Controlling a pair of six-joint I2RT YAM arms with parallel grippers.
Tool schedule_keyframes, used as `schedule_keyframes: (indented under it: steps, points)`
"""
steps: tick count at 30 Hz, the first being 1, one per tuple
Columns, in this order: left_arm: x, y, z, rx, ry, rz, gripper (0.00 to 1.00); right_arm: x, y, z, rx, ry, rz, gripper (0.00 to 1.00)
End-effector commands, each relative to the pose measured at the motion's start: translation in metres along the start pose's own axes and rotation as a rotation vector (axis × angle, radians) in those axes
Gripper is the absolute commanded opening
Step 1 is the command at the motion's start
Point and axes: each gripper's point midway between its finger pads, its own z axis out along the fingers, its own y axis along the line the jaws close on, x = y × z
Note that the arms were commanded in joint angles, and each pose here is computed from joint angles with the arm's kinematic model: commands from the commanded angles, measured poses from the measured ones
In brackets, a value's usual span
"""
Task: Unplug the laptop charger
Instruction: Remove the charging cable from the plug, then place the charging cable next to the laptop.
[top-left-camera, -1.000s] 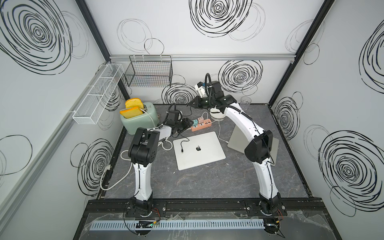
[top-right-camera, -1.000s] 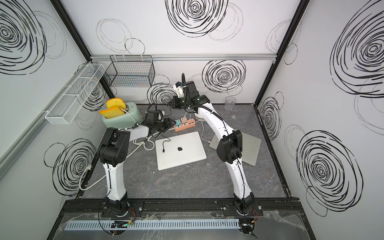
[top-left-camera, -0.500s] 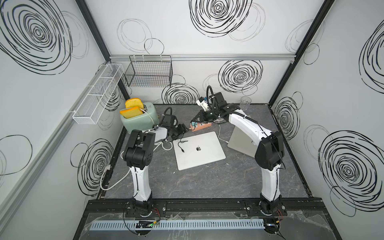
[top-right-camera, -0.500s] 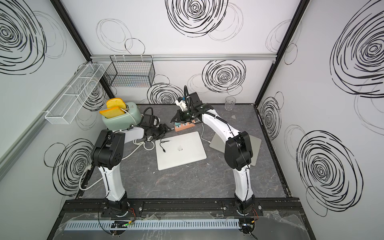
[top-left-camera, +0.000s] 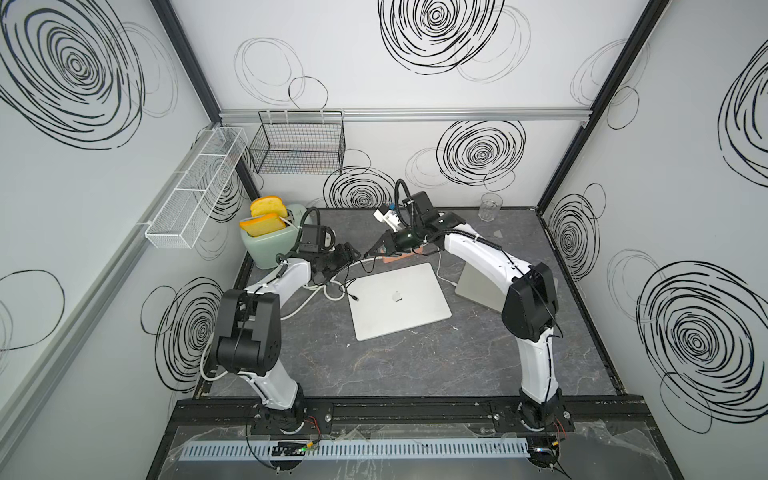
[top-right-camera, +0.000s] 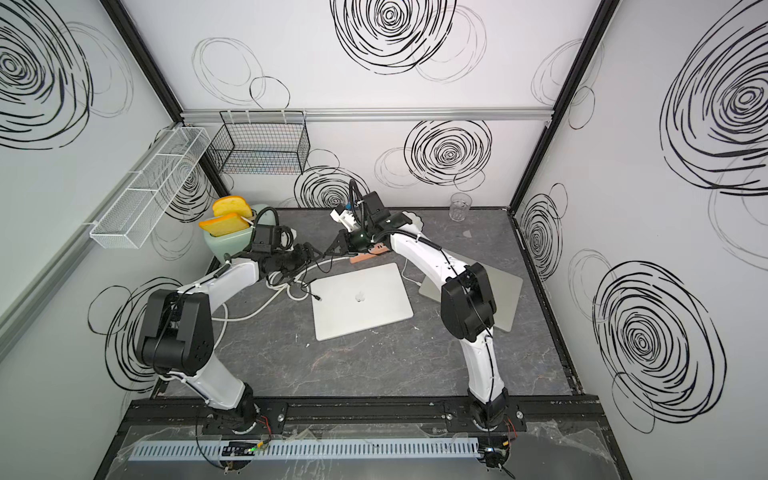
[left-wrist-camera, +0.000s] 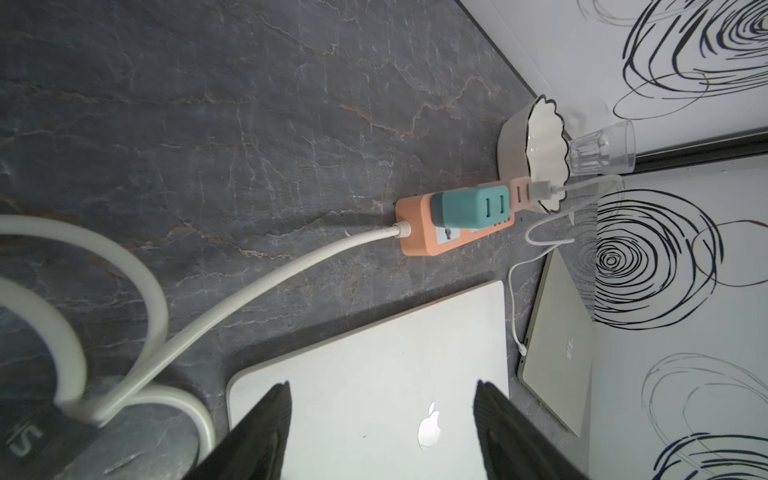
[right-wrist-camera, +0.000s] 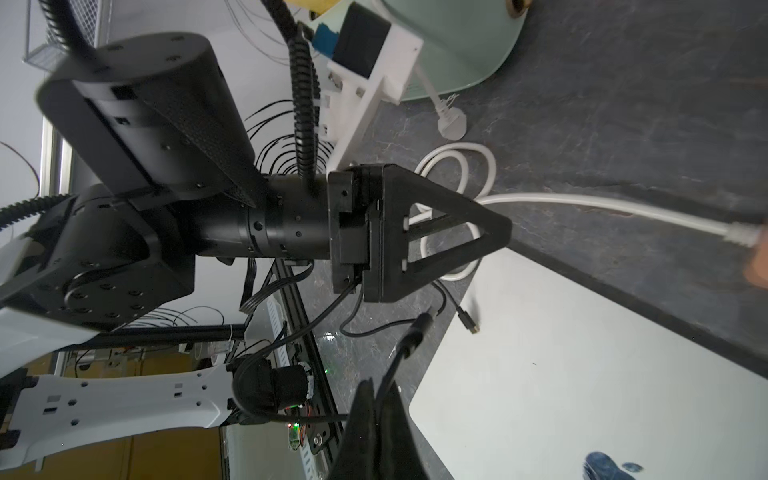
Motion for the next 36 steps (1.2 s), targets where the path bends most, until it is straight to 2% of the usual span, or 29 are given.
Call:
schedule_keyframes:
  steps: [1, 5, 11, 21, 29, 36]
  points:
    - [0.000, 0.004, -0.019, -0.040, -0.034, 0.012, 0.75, 0.016, 0.015, 0.019, -0.088, 0.077, -0.033, 0.00]
    - [0.000, 0.002, -0.034, -0.057, -0.064, 0.022, 0.76, 0.030, 0.012, 0.036, -0.089, 0.121, -0.026, 0.00]
    - [0.002, 0.002, -0.047, -0.067, -0.094, 0.016, 0.78, 0.041, -0.020, 0.051, -0.025, 0.164, 0.055, 0.00]
    - [0.001, -0.001, -0.056, -0.069, -0.112, 0.010, 0.80, 0.069, -0.031, 0.080, -0.011, 0.271, 0.078, 0.00]
    - [0.005, 0.000, -0.058, -0.070, -0.108, 0.019, 0.80, 0.083, -0.035, 0.084, 0.009, 0.314, 0.080, 0.00]
    - [0.009, 0.000, -0.060, -0.072, -0.103, 0.029, 0.82, 0.075, -0.032, 0.077, 0.034, 0.286, 0.053, 0.08]
